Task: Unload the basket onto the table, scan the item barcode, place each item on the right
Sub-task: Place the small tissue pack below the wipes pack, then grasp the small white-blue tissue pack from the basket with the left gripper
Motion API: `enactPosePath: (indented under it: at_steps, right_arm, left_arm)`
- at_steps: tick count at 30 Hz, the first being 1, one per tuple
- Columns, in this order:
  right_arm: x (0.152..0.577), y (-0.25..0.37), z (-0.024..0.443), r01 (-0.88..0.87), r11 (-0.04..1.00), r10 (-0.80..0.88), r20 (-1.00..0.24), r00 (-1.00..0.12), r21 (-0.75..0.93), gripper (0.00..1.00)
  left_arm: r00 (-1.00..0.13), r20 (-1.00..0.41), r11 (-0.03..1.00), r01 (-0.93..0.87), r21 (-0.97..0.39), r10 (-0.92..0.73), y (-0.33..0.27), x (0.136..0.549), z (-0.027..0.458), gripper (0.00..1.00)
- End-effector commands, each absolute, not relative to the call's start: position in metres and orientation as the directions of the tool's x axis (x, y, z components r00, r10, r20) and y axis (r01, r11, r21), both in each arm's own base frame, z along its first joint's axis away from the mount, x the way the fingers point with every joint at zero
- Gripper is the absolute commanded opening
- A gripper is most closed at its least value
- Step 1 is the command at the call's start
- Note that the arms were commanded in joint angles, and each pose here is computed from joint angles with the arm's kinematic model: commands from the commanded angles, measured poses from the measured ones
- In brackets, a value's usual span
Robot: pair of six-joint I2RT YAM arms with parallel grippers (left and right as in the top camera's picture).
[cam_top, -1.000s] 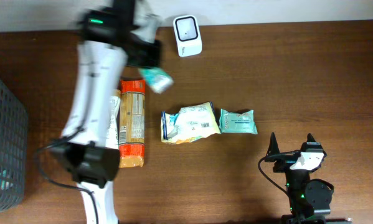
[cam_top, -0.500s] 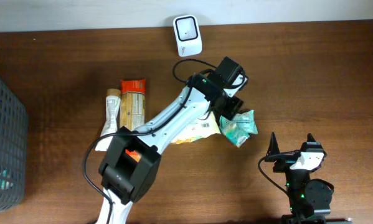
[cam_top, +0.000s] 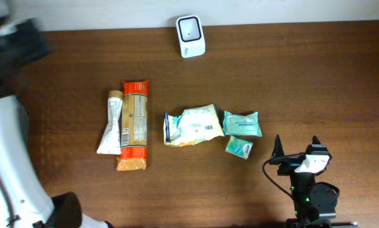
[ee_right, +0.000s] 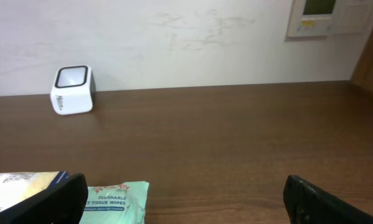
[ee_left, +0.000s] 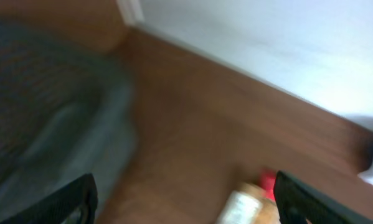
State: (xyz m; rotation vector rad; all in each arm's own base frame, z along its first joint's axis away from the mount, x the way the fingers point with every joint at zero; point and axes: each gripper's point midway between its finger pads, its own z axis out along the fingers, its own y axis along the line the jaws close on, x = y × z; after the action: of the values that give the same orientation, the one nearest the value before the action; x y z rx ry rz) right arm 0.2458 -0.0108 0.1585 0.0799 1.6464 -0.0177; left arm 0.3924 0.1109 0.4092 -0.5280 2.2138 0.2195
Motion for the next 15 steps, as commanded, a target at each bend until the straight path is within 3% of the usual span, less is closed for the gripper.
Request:
enactPosePath:
  at_steps: [1, 5, 8, 15]
  right_arm:
    - [0.245, -0.014, 0.156, 0.08, 0.996, 0.035, -0.996, -0.08, 0.028, 0.99]
    - [0.245, -0.014, 0.156, 0.08, 0.996, 0.035, -0.996, -0.08, 0.028, 0.99]
    - [0.245, -0.014, 0.156, 0.08, 0.996, 0.035, -0.996, -0.08, 0.028, 0.99]
    - [0.245, -0.014, 0.156, 0.08, 0.996, 0.035, -0.996, -0.08, 0.028, 0.99]
  left_arm:
    - [-0.47, -0.686, 0.669, -0.742, -0.033, -0.555, 0.227, 0.326, 0.382, 0.9]
    - [-0.364, -0.588, 0.467, -0.884, -0.027, -0.723, 0.303, 0.273, 0.328, 0.93]
    - [-0.265, -0.501, 0.342, -0.937, -0.067, -0.824, 0.346, 0.245, 0.257, 0.92]
    - [-0.255, -0.358, 0.28, -0.96, -0.019, -0.898, 0.342, 0.213, 0.107, 0.84]
